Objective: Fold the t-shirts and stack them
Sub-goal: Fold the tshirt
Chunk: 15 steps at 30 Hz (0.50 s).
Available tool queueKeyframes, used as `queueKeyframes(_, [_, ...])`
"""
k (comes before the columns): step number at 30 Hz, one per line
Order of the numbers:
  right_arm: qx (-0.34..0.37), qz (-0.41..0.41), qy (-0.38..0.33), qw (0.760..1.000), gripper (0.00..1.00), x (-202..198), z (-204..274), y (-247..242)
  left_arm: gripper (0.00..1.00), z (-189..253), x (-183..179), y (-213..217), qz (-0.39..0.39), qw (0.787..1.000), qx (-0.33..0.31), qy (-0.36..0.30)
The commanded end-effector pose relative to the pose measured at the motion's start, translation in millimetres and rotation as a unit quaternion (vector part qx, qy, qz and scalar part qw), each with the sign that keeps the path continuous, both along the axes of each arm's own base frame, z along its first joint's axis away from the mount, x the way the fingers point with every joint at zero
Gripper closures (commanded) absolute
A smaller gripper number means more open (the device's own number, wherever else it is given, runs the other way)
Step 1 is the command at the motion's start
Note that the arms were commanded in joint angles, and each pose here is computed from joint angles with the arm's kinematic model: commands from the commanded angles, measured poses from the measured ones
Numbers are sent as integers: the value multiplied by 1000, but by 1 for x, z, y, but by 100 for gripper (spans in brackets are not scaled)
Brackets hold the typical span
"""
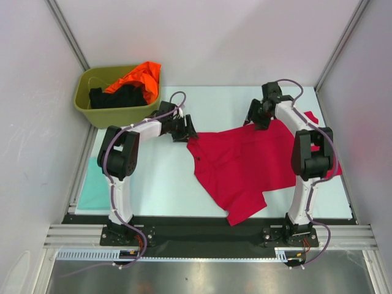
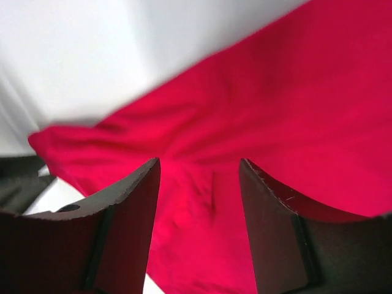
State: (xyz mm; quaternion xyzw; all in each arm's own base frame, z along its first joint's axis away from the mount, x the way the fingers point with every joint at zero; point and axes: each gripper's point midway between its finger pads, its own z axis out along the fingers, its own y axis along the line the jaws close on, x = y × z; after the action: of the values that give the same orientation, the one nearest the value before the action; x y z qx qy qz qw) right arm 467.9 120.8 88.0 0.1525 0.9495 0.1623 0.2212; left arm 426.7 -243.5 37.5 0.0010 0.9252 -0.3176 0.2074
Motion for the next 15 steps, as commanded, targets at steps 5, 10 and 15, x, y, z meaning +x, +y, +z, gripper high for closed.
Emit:
queueKeyframes(5, [4,85,-31,996,39,-53,24,4,86,-7,4,1,-9,1000,-2,10])
queueKeyframes(10, [34,81,11,996,41,-81,2,8,99,11,48,45,34,994,94,-34])
queueKeyframes(15, [55,29,6,998,41,-78,5,-17,98,28,69,75,39,986,150,-62])
